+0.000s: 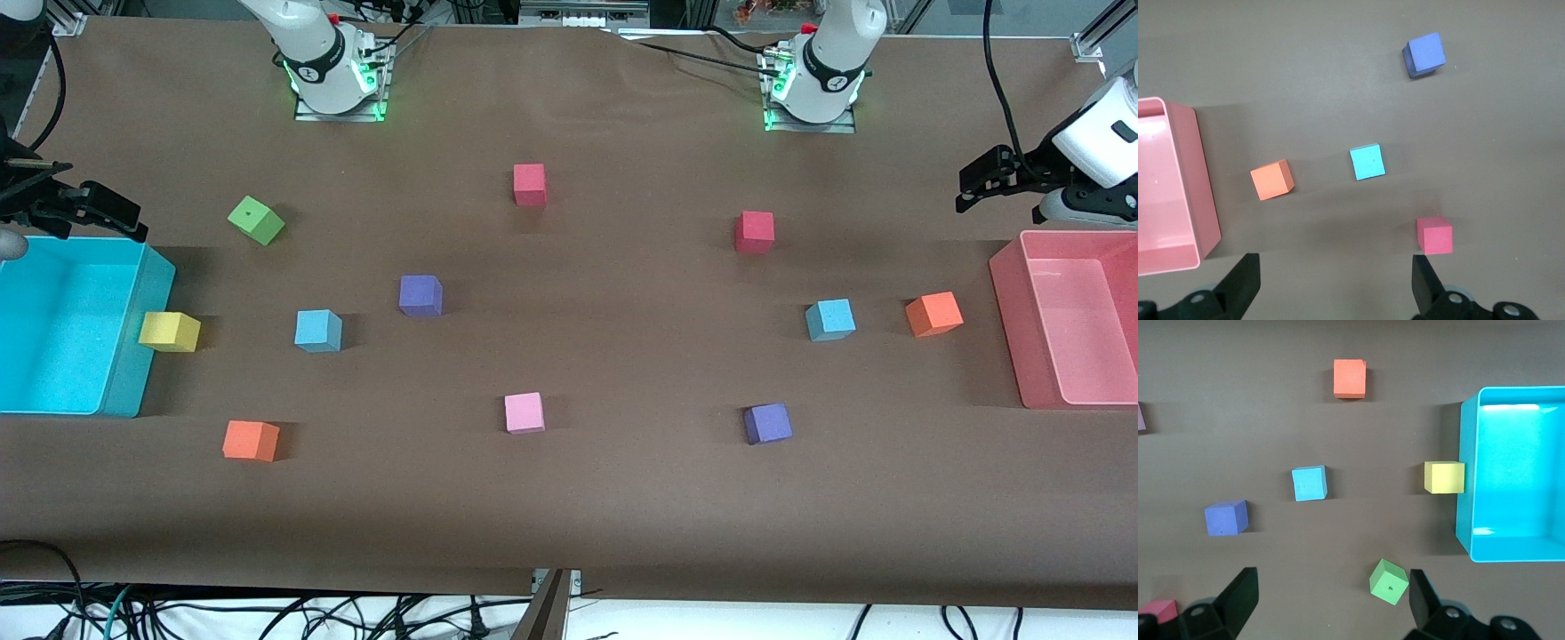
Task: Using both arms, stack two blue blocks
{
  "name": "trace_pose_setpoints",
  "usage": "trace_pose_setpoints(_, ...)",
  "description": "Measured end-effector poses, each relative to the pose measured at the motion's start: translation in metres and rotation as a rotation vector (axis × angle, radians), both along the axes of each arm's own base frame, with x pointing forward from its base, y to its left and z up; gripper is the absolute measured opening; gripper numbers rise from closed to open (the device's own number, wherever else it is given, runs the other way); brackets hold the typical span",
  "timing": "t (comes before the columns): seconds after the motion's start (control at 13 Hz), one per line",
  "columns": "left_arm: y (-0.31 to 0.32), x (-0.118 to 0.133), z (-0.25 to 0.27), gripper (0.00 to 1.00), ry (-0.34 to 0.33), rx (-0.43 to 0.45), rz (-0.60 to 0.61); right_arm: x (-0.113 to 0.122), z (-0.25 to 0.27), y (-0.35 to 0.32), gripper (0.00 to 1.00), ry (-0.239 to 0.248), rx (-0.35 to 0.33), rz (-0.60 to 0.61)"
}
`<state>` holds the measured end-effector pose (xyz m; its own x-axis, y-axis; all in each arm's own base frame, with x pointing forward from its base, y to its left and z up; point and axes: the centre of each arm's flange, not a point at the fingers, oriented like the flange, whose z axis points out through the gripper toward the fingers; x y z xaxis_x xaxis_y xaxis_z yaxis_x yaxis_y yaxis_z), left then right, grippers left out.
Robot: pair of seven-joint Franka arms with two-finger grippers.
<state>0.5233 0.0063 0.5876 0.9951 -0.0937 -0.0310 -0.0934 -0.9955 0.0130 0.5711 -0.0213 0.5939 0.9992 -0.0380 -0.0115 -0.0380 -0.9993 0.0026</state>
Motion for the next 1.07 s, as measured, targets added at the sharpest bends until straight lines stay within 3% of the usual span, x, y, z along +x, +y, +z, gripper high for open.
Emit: trace_pose_setpoints(1.07,-0.018,0.000,0.002,1.00,-0.002,0.006,0.060,0.000,0.000,0.000,1.00,0.000,0.000,0.000)
